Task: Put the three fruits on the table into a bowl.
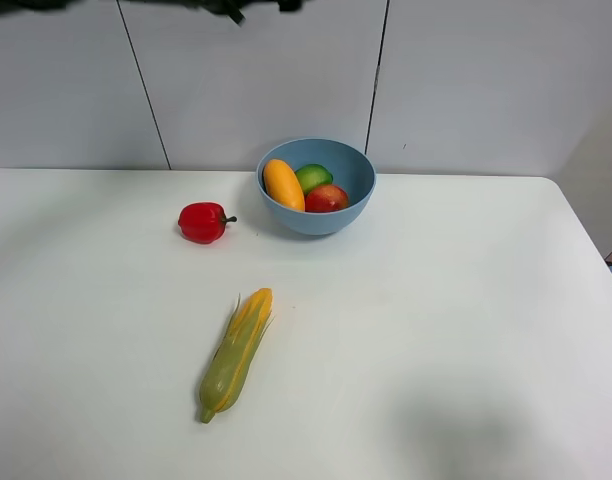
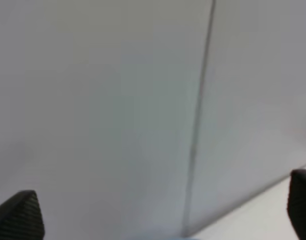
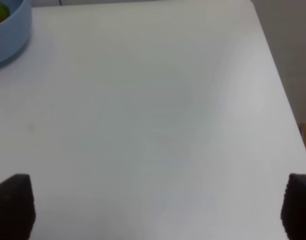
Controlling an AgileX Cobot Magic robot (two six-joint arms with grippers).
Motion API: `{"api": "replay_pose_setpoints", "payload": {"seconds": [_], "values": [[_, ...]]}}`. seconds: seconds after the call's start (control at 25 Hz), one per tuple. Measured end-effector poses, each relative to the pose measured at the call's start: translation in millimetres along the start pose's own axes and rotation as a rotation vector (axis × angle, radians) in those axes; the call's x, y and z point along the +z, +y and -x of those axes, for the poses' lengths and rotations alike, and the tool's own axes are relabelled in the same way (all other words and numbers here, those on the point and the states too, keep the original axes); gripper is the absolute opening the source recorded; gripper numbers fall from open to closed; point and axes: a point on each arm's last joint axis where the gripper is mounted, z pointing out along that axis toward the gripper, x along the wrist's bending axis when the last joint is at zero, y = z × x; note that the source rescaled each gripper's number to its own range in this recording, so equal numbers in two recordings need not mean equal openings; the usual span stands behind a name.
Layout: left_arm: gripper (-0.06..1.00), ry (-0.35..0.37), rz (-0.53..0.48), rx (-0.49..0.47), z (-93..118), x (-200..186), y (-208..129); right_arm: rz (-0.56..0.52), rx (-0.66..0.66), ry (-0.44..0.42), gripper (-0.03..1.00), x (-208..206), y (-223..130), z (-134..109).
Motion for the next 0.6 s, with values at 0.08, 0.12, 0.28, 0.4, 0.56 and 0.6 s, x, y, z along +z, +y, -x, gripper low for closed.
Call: {"api": "replay_pose_setpoints", "payload": {"seconds": [0.08,0.12,0.28,0.4,0.56,0.6], "values": [[1.0,0.032,-0.02,0.062,-15,-37,23,0.0,0.0,0.0,0.99,0,0,0],[1.0,0.053,-0.049,0.082,-23,-57,31,0.0,0.0,0.0,0.99,0,0,0],[1.0,0.164,-0.215,0.148,-49,-136,43,0.0,0.0,0.0,0.99,0,0,0],[1.0,0.276,-0.313,0.144,-62,-193,33,0.0,0.0,0.0,0.99,0,0,0],[1.0,0.397,-0.381,0.088,-61,-261,-3,0.0,0.0,0.0,0.99,0,0,0],[1.0,0.415,-0.396,0.069,-58,-274,-18,0.0,0.0,0.0,0.99,0,0,0]]}}
